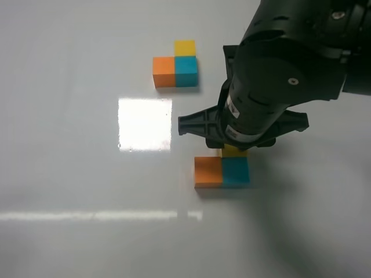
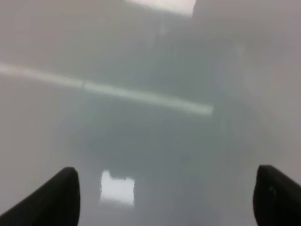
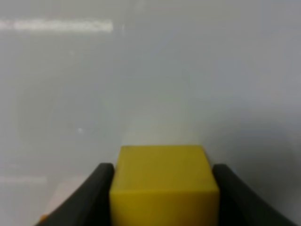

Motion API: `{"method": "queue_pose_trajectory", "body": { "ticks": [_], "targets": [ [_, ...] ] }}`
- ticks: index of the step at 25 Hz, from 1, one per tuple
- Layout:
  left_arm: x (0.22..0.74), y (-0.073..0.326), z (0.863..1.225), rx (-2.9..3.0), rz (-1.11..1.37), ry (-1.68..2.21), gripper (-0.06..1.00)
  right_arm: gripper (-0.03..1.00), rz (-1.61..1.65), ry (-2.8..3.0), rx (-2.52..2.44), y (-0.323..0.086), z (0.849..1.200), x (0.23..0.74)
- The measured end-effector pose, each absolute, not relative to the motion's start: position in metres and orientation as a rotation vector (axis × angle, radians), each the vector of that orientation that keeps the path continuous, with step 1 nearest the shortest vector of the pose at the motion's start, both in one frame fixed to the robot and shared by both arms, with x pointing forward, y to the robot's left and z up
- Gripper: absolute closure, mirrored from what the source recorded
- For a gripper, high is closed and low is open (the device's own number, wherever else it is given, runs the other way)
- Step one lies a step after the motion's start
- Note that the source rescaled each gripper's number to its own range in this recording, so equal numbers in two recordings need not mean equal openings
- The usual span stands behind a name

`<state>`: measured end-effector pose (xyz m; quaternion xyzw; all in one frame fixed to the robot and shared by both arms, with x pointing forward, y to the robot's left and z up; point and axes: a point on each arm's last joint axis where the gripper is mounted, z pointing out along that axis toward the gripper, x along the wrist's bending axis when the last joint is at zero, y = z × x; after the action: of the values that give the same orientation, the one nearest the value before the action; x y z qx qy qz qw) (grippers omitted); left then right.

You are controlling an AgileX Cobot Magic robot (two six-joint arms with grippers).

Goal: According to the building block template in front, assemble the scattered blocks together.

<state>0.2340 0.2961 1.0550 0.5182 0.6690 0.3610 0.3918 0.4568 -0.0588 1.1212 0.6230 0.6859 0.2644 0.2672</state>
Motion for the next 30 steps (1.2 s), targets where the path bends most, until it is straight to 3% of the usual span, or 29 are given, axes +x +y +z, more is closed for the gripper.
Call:
{"method": "queue_pose_trajectory", "body": {
  "ticks": [4, 7, 11, 17, 22, 25, 30],
  "targets": [
    [0.234, 0.296, 1.055, 1.316, 0.917, 1.699, 0.19, 0.15, 0.694, 1.879, 1.655, -0.058, 1.119, 0.457],
    [0.234, 0.296, 1.055, 1.317, 0.917, 1.699, 0.19, 0.0, 0.687, 1.887, 1.637, -0.058, 1.119, 0.457],
    [0.234, 0.296, 1.055, 1.317, 0.917, 1.699, 0.19, -0.03, 0.771, 1.878, 1.61, -0.057, 1.142, 0.458],
    [0.234, 0.296, 1.055, 1.318, 0.918, 1.698, 0.19, -0.03, 0.964, 1.83, 1.385, -0.069, 1.222, 0.454],
    [0.234, 0.296, 1.055, 1.318, 0.918, 1.698, 0.19, -0.02, 0.782, 1.836, 1.292, -0.09, 1.223, 0.46],
    [0.234, 0.296, 1.055, 1.318, 0.918, 1.698, 0.19, 0.07, 0.744, 1.808, 1.307, -0.12, 1.228, 0.459],
    [0.234, 0.296, 1.055, 1.318, 0.918, 1.698, 0.19, 0.16, 0.672, 1.63, 1.428, -0.217, 1.249, 0.444]
  ]
}}
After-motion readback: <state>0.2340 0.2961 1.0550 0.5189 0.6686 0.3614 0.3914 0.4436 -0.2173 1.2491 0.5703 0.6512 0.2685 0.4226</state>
